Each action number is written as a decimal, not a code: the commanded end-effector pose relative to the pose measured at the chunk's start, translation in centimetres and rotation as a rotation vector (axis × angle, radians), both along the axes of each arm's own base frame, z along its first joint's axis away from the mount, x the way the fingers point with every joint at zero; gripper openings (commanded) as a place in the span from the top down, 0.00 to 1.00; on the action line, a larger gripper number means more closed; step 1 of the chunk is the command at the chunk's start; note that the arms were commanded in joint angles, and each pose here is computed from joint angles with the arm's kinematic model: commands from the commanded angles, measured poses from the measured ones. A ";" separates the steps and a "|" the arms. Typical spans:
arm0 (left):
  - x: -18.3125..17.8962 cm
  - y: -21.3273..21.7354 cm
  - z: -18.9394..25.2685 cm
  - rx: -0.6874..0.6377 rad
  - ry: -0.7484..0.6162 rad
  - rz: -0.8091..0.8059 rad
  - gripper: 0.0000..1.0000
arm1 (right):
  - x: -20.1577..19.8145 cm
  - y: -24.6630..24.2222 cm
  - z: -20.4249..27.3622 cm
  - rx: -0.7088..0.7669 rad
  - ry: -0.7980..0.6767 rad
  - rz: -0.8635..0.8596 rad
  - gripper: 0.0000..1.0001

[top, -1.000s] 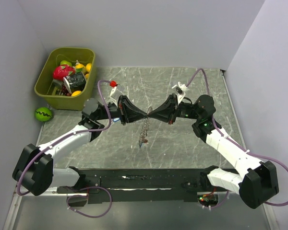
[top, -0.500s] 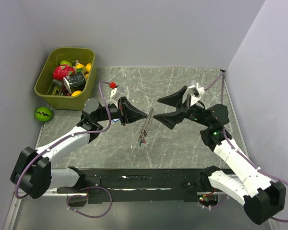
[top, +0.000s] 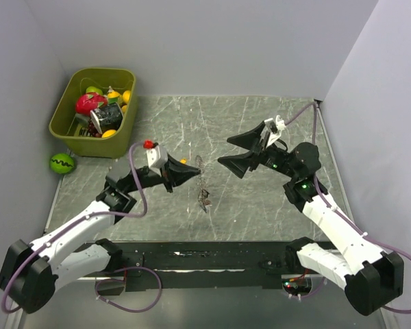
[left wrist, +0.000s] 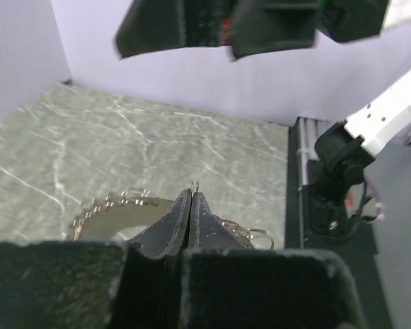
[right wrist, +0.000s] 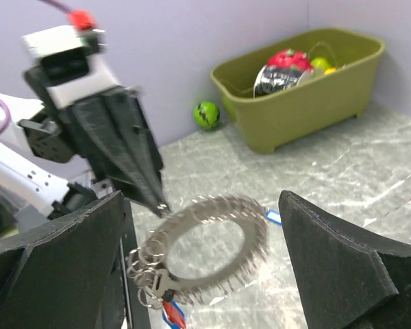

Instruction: Put the keys on the keyring

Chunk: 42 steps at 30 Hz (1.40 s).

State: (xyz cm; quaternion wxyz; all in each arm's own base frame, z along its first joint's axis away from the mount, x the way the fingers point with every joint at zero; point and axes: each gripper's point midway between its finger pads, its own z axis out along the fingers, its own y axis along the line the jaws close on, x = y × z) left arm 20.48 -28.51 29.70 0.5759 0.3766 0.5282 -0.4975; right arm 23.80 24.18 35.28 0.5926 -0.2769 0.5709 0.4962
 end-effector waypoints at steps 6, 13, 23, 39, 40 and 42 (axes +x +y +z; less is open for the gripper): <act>-2.4 0.4 1.0 0.061 -0.475 0.028 0.99 | -0.6 1.1 1.0 -0.031 -0.054 0.120 0.00; -4.9 1.8 1.5 0.010 -0.700 0.048 0.99 | -0.8 1.3 0.5 -0.056 -0.059 0.150 0.00; -4.7 2.5 1.9 0.012 -0.680 0.098 0.99 | 0.9 1.7 -1.3 -0.105 -0.008 0.135 0.00; 0.7 8.7 8.6 0.016 -0.423 0.573 0.99 | 16.0 3.0 -12.0 -0.332 0.547 -0.284 0.00; 0.8 9.1 9.0 0.015 -0.410 0.594 0.99 | 17.1 3.3 -14.7 -0.384 0.598 -0.311 0.00; 1.4 9.9 9.1 0.015 -0.382 0.644 0.99 | 17.6 5.1 -17.1 -0.478 0.656 -0.323 0.01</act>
